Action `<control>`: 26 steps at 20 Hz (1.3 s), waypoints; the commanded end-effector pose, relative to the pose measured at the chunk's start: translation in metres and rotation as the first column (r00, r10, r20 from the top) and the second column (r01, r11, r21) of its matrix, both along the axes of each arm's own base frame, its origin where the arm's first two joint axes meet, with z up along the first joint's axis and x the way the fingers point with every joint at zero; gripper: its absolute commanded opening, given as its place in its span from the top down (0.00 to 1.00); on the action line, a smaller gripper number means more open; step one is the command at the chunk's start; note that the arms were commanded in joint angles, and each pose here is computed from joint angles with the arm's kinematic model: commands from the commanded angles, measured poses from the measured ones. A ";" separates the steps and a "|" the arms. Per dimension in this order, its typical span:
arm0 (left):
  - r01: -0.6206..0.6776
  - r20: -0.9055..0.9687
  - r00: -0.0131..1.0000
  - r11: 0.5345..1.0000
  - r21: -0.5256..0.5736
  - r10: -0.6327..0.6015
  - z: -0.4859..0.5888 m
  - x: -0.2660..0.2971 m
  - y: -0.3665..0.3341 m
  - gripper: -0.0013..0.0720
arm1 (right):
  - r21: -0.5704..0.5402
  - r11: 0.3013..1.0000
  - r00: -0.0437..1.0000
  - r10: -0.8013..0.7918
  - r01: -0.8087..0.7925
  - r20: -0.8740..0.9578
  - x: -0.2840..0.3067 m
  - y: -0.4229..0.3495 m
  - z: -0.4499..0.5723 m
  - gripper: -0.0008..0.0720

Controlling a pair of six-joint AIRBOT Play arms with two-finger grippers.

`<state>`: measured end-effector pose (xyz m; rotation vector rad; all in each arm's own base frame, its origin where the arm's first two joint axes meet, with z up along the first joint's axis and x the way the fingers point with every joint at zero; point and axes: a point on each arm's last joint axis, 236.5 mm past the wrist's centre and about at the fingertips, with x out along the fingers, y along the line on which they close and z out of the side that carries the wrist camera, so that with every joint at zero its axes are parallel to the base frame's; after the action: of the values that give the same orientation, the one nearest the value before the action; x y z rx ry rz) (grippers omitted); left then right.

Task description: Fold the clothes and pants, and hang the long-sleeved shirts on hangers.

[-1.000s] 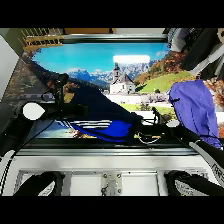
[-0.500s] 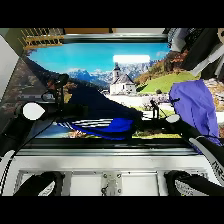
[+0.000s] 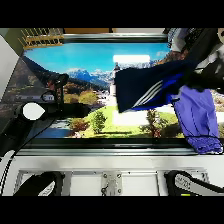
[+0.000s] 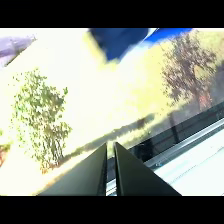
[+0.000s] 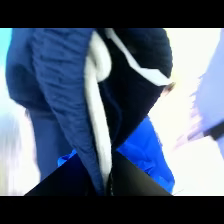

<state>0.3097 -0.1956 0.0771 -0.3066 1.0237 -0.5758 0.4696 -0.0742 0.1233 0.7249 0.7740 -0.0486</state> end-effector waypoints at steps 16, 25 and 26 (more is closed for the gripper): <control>0.018 -0.022 1.000 1.000 0.006 -0.018 -0.002 -0.006 -0.001 0.92 | -0.077 0.867 0.741 -0.464 0.492 -0.486 -0.227 -0.126 -0.069 0.97; 0.034 -0.045 0.998 0.999 0.011 -0.034 -0.005 -0.013 -0.001 0.92 | -0.047 0.907 0.720 -0.363 0.419 -0.591 -0.258 -0.092 -0.100 0.24; 0.040 -0.052 0.998 0.999 0.012 -0.039 -0.006 -0.015 -0.001 0.92 | -0.071 0.919 0.733 -0.354 0.388 -0.580 -0.259 -0.098 -0.096 0.08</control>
<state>0.2993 -0.1962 0.0723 -0.2955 1.0690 -0.5913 0.2176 -0.1724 0.0285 0.9967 1.1722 -0.6926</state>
